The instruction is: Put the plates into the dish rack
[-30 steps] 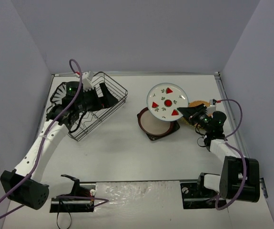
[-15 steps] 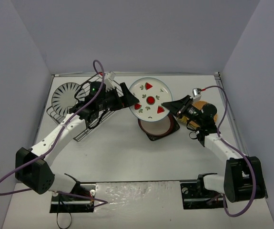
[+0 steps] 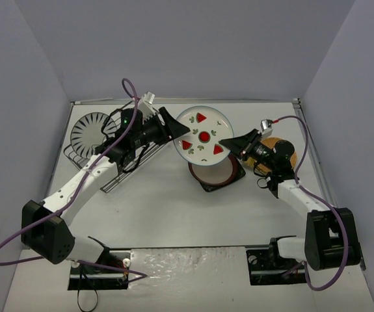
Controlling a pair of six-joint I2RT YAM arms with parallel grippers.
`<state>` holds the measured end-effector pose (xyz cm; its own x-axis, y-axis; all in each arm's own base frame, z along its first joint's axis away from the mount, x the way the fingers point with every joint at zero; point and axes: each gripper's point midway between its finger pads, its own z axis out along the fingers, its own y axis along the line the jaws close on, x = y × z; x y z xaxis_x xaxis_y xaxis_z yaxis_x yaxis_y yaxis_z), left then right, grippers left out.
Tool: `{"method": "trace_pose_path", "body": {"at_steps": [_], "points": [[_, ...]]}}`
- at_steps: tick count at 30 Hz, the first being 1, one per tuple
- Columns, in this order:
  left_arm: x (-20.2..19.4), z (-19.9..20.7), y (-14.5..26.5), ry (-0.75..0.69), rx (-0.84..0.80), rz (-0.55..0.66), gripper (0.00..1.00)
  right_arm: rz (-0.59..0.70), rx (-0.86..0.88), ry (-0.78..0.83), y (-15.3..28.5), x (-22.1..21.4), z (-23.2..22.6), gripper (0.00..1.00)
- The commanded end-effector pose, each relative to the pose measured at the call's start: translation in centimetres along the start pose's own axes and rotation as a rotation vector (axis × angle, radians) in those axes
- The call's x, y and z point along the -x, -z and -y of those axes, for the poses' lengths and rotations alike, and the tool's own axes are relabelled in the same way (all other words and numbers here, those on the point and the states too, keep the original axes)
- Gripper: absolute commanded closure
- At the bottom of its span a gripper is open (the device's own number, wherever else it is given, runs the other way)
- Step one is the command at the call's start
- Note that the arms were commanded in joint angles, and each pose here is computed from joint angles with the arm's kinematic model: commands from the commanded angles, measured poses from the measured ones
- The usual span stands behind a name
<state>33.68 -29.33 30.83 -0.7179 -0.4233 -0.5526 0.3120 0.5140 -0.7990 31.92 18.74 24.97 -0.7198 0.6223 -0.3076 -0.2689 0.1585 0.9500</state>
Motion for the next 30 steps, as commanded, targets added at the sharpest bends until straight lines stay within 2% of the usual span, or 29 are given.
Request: {"method": "trace_pose_path", "body": {"at_steps": [1,8,11,19,22,23,26,28,30], "points": [[1.4,3.2,0.1,0.005,-0.117,0.036,0.51,0.02,0.255,0.185,-0.2,1.4,-8.1,1.0],[1.1,3.3,-0.2,0.013,-0.12,0.004,0.51,0.017,0.275,0.186,-0.1,1.3,-8.2,1.0],[1.0,3.3,-0.3,0.013,-0.118,-0.004,0.56,0.015,0.276,0.189,-0.2,1.3,-8.2,1.0],[1.3,4.1,-0.1,0.003,-0.139,-0.002,0.87,0.008,0.248,0.193,-0.3,1.2,-7.4,1.0],[1.6,4.5,0.2,-0.019,-0.146,0.004,0.93,0.0,0.222,0.204,-0.4,1.1,-6.9,0.97],[1.8,4.6,0.3,-0.029,-0.147,0.008,0.95,-0.003,0.212,0.208,-0.5,1.1,-6.7,0.93],[1.9,4.4,0.6,-0.074,-0.128,0.004,0.99,-0.021,0.168,0.243,-0.6,0.9,-5.8,0.69],[2.3,4.4,0.9,-0.104,-0.131,0.012,1.0,-0.029,0.14,0.27,-0.6,0.9,-5.4,0.42],[2.6,4.6,1.2,-0.122,-0.144,0.015,1.0,-0.04,0.103,0.272,-0.7,0.8,-4.6,0.26]]}}
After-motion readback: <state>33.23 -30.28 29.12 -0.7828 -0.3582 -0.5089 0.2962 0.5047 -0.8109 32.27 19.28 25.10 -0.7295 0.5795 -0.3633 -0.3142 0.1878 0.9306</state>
